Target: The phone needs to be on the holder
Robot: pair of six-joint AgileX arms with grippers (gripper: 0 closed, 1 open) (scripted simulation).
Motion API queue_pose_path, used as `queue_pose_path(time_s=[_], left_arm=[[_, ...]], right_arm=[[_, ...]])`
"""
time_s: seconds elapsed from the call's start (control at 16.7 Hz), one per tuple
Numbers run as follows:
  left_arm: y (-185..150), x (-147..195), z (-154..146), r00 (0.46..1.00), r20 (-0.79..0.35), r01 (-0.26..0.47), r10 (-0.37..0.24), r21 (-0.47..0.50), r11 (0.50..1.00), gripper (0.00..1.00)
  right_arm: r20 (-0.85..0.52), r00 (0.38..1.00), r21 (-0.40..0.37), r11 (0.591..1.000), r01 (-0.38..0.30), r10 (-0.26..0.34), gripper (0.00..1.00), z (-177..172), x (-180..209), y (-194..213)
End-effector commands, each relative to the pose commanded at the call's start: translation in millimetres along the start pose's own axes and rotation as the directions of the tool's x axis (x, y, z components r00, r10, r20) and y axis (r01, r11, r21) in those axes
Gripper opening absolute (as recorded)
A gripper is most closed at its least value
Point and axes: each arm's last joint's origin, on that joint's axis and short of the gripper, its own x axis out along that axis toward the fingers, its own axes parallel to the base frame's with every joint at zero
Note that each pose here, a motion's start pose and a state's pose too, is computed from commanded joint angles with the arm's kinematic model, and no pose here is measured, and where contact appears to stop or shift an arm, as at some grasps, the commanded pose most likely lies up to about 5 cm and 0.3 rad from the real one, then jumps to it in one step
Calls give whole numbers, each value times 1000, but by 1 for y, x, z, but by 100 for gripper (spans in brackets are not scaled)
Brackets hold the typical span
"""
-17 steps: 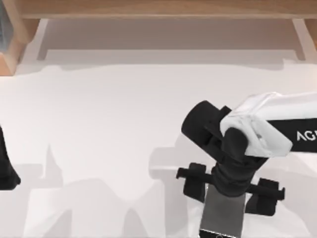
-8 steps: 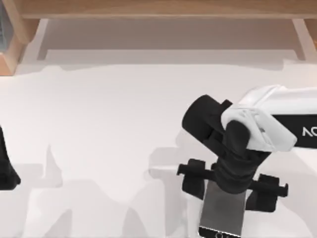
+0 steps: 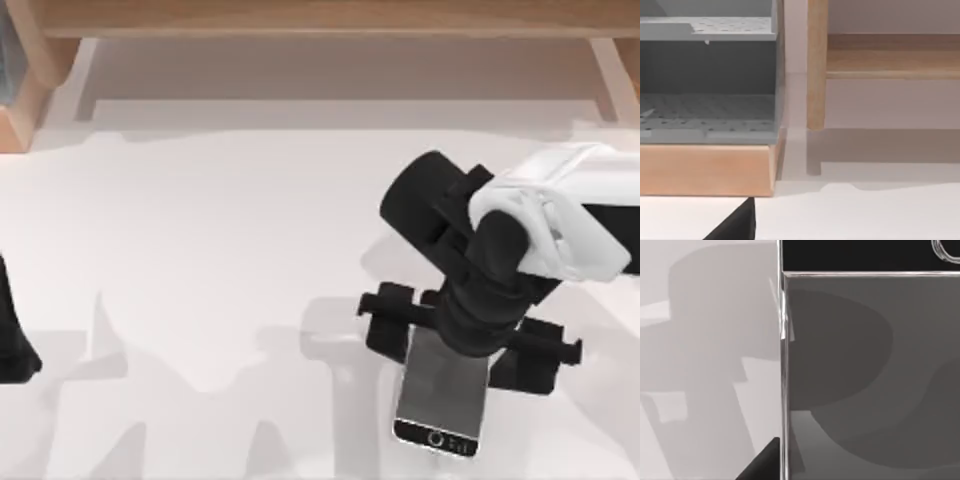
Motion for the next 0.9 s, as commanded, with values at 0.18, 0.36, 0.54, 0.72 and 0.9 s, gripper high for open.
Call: queue_pose_path(time_s=[0.18,0.36,0.54,0.72,0.9], left_arm=[[0,0,0,1000,0,0,0,0,1000,100],[0,0,0,1000,0,0,0,0,1000,100],[0,0,0,1000,0,0,0,0,1000,100],[0,0,0,1000,0,0,0,0,1000,100],[0,0,0,1000,0,0,0,0,1000,100]], right_arm=[[130,983,-23,991,-128,130,0,32,-31,-14],[294,926,-62,972,-228,236,0,63,-66,-42],[441,847,-106,954,-280,297,0,82,-96,-67],[571,756,-148,947,-287,318,0,96,-120,-95],[679,668,-171,950,-260,305,0,104,-138,-123]])
